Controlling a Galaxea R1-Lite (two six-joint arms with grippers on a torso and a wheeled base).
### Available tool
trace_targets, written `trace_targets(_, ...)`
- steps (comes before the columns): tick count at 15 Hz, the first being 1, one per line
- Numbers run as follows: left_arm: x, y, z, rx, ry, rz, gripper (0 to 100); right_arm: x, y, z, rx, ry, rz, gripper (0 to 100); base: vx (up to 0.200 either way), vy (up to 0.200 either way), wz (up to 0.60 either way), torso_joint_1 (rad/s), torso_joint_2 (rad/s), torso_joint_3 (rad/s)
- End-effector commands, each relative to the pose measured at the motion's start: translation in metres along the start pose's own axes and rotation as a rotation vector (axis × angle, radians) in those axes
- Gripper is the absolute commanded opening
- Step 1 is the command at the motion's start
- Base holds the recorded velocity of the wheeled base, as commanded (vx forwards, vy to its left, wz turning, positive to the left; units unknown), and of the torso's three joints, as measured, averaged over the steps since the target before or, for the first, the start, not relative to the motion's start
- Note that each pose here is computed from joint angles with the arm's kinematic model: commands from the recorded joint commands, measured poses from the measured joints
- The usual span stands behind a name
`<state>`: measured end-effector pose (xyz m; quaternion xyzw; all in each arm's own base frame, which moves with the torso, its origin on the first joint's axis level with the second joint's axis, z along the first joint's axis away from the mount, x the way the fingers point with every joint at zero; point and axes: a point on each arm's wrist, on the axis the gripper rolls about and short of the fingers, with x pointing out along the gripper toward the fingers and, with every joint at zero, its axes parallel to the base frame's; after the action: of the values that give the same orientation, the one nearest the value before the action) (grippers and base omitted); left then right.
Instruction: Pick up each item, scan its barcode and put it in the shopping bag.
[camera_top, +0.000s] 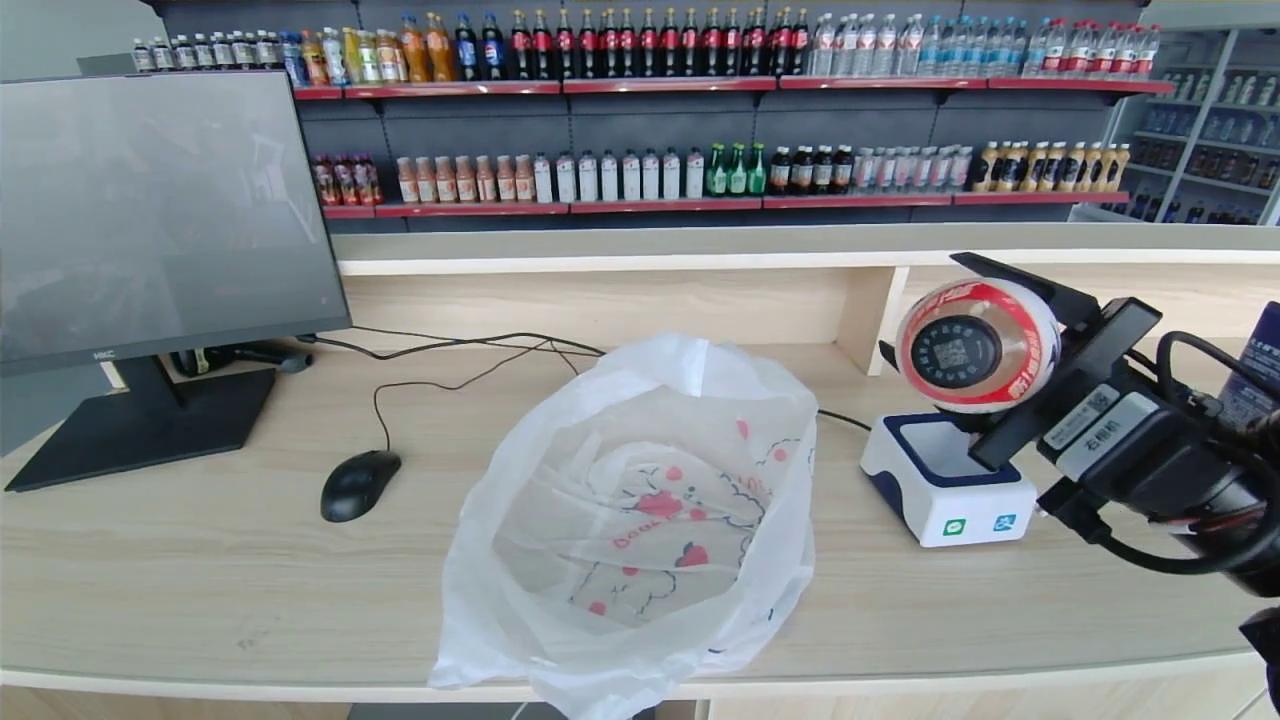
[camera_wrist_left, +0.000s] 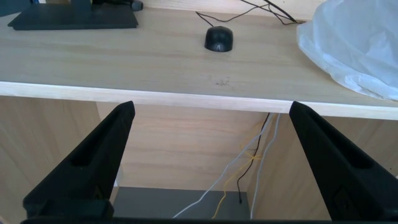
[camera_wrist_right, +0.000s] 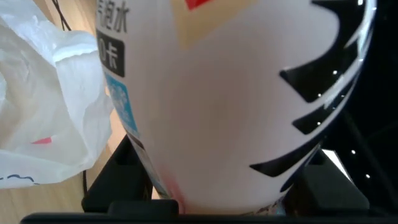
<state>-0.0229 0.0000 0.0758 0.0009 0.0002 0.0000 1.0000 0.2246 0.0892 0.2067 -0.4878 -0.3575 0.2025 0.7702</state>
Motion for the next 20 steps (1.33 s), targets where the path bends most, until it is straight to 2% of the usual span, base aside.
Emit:
trace_targets(1,0.000,0.000,0.000,0.000,0.000,0.000,100,0.006,0.000,-0.011,-0.074,-0.026,0.017,0,0.000,0.000,0.00,0.000,0.00,0.000)
trace_targets(3,0.000,0.000,0.000,0.000,0.000,0.000,100,0.006,0.009,-0.023,-0.124,-0.040,0.067,0,0.000,0.000,0.00,0.000,0.00,0.000)
trace_targets(8,0.000,0.000,0.000,0.000,0.000,0.000,100,0.002,0.009,-0.042,-0.167,-0.064,0.110,0,0.000,0.000,0.00,0.000,0.00,0.000)
trace_targets(10,0.000,0.000,0.000,0.000,0.000,0.000,100,0.000,0.019,-0.050,-0.199,-0.085,0.156,0,0.000,0.000,0.00,0.000,0.00,0.000)
trace_targets(14,0.000,0.000,0.000,0.000,0.000,0.000,100,0.001,0.033,-0.058,-0.240,-0.131,0.207,0,0.000,0.000,0.00,0.000,0.00,0.000)
trace_targets(20,0.000,0.000,0.000,0.000,0.000,0.000,100,-0.005,0.051,-0.063,-0.237,-0.160,0.278,0,0.000,0.000,0.00,0.000,0.00,0.000)
